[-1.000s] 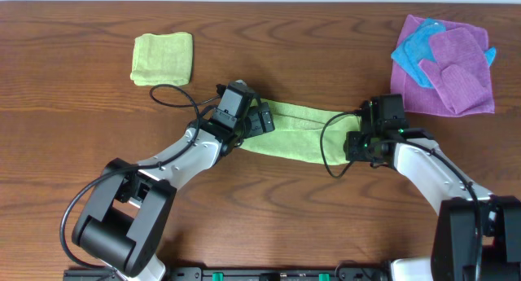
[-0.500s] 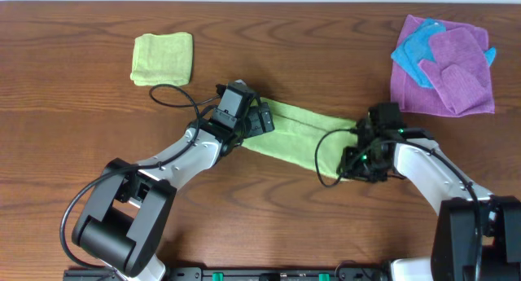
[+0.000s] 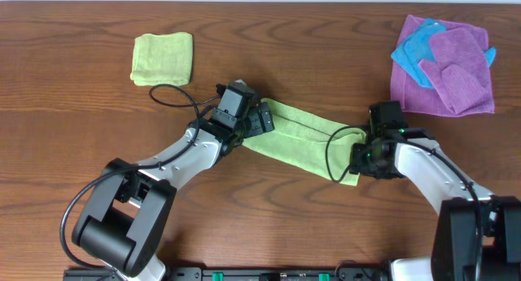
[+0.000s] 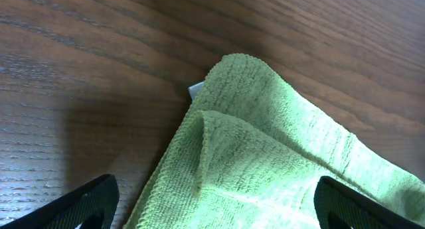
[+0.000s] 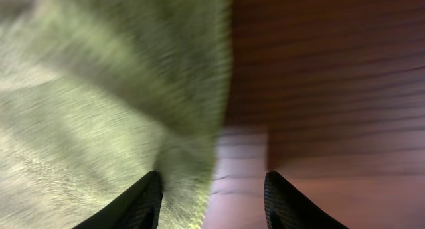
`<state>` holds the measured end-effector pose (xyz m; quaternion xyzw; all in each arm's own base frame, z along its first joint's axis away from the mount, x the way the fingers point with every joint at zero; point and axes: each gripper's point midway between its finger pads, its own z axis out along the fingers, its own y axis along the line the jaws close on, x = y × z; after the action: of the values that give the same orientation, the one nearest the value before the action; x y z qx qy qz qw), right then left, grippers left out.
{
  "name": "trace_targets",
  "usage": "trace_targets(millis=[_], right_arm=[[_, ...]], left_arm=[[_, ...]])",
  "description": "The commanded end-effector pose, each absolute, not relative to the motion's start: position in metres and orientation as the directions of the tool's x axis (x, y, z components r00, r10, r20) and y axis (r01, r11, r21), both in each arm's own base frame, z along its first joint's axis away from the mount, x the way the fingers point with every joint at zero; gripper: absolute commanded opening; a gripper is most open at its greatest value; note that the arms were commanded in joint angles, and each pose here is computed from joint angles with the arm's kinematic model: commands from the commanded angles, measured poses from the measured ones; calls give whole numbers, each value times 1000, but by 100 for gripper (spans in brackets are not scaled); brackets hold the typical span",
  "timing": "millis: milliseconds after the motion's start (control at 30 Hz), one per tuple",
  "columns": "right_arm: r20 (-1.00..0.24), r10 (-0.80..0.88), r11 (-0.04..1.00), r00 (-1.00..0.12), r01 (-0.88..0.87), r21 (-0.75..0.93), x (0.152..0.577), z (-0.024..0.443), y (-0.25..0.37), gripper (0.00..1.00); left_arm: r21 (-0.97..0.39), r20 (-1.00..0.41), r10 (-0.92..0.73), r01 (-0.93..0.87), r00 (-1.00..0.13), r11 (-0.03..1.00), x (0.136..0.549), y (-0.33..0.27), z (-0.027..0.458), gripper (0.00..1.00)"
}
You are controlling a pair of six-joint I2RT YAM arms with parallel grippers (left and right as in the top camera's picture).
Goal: Fold the cloth
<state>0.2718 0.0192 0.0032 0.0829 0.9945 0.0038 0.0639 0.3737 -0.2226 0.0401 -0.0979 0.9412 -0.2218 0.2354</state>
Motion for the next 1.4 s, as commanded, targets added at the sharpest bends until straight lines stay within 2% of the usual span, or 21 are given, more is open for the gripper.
trace_targets(millis=[0,133,233,367,500,633,833,1033,1133,1233,1367], right_arm=[[-204,129,982,-970,153,-108,292,15,-6,49],[-252,57,991,-966,86,-105,315,38,-2,50],[-234,-81,995,-969,-63,-81,322,59,11,52],[-203,-228,970,-952,-241,43,314,72,42,57],[-183,-242,965,-953,-256,53,308,70,43,58],[-214,-289,949,-933,-309,66,313,71,48,58],[-326,-397,910,-858,-415,-15,345,75,43,60],[-298,-392,907,-870,-420,35,348,54,33,60],[-274,-381,904,-883,-418,89,342,44,33,56],[-264,-373,906,-889,-411,104,342,39,32,47],[-259,-375,905,-890,-412,105,343,34,32,27]], left_arm=[[-495,-396,-270,-44,-878,868,379,-233,47,95],[-501,-422,-222,22,-879,865,387,-243,68,95],[-467,-442,-158,76,-883,881,394,-247,91,96],[-421,-409,-79,111,-909,900,387,-246,107,95],[-431,-354,-39,126,-934,894,374,-249,110,95],[-458,-275,-15,117,-961,881,356,-251,105,95],[-445,-263,-14,108,-965,889,357,-250,96,95],[-445,-249,-20,96,-968,891,357,-250,89,95],[-447,-255,-21,99,-967,889,359,-251,90,95],[-451,-251,-34,86,-967,888,359,-251,90,95],[-455,-250,-42,79,-967,887,360,-252,91,95]])
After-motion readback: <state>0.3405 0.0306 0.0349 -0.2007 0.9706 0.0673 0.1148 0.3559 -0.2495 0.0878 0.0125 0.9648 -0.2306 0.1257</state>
